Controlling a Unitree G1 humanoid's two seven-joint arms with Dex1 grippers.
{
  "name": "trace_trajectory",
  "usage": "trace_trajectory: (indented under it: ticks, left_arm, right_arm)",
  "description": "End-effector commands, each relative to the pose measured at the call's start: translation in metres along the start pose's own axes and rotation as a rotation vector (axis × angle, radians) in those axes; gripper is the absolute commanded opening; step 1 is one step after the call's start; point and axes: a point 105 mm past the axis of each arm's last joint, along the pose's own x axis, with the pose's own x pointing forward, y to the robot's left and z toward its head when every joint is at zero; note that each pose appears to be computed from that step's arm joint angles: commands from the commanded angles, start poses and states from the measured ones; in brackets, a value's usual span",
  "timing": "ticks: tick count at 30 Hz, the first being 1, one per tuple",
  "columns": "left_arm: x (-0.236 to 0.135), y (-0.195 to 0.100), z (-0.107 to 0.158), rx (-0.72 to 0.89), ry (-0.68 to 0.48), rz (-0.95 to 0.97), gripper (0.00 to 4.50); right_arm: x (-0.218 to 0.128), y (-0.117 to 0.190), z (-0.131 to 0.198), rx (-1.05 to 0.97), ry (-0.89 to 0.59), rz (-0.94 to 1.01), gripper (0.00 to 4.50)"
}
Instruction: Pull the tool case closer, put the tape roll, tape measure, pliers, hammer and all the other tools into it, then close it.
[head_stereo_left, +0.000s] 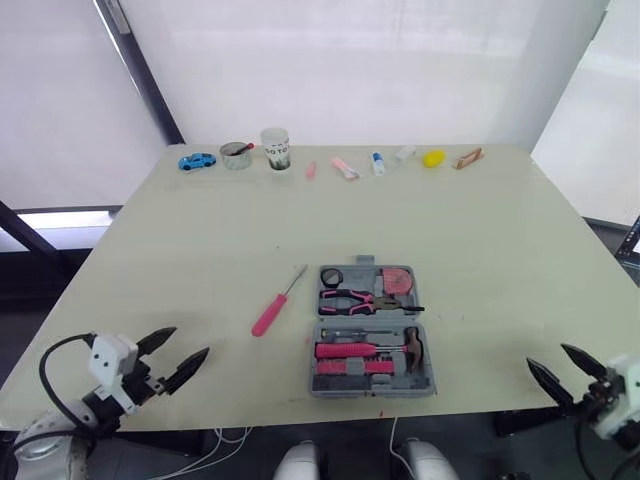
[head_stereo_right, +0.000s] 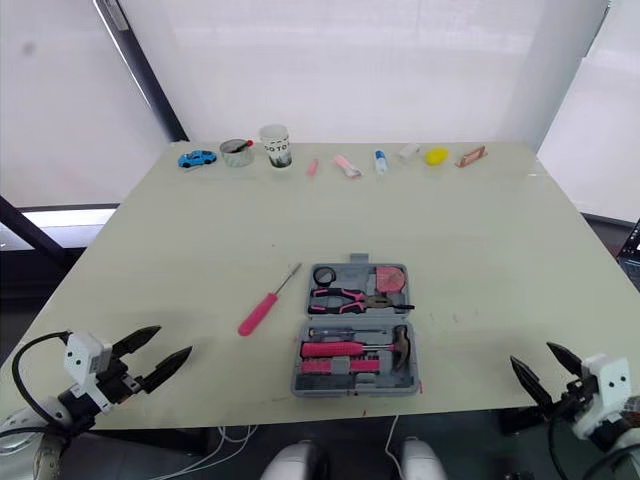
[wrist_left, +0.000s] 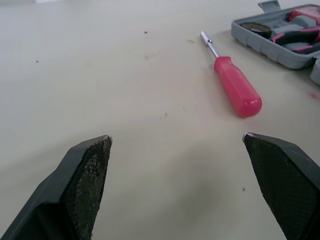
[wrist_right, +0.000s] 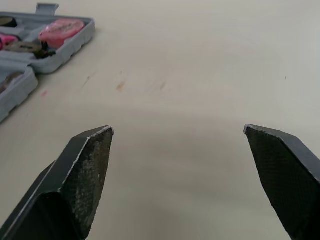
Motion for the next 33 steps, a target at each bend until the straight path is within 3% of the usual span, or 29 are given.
trace_trajectory:
  ticks: [1,6,13,17,22,33]
  left_arm:
    - [-0.008,0.0,0.002,0.009,-0.011,0.013,4.5]
    - [0.003,-0.004,0.009,-0.019,-0.044,0.019,4.5]
    - [0.038,-0.024,0.025,-0.07,-0.084,0.052,4.5]
    - [0.075,-0.04,0.031,-0.051,-0.043,0.005,4.5]
    - [0.109,-0.054,0.04,-0.05,-0.031,-0.01,4.5]
    - [0.151,-0.06,0.039,-0.057,0.117,0.051,4.5]
  right_arm:
    - [-0.02,-0.015,-0.003,-0.015,-0.009,-0.088,4.46]
    - [-0.014,-0.004,0.005,-0.002,-0.036,-0.012,4.46]
    - [0.011,0.029,0.054,-0.038,-0.137,0.195,4.46]
    - [0.035,0.068,0.088,-0.052,-0.191,0.387,4.46]
    - [0.052,0.091,0.113,-0.095,-0.217,0.519,4.46]
    - [0.064,0.128,0.129,-0.194,-0.235,0.708,4.46]
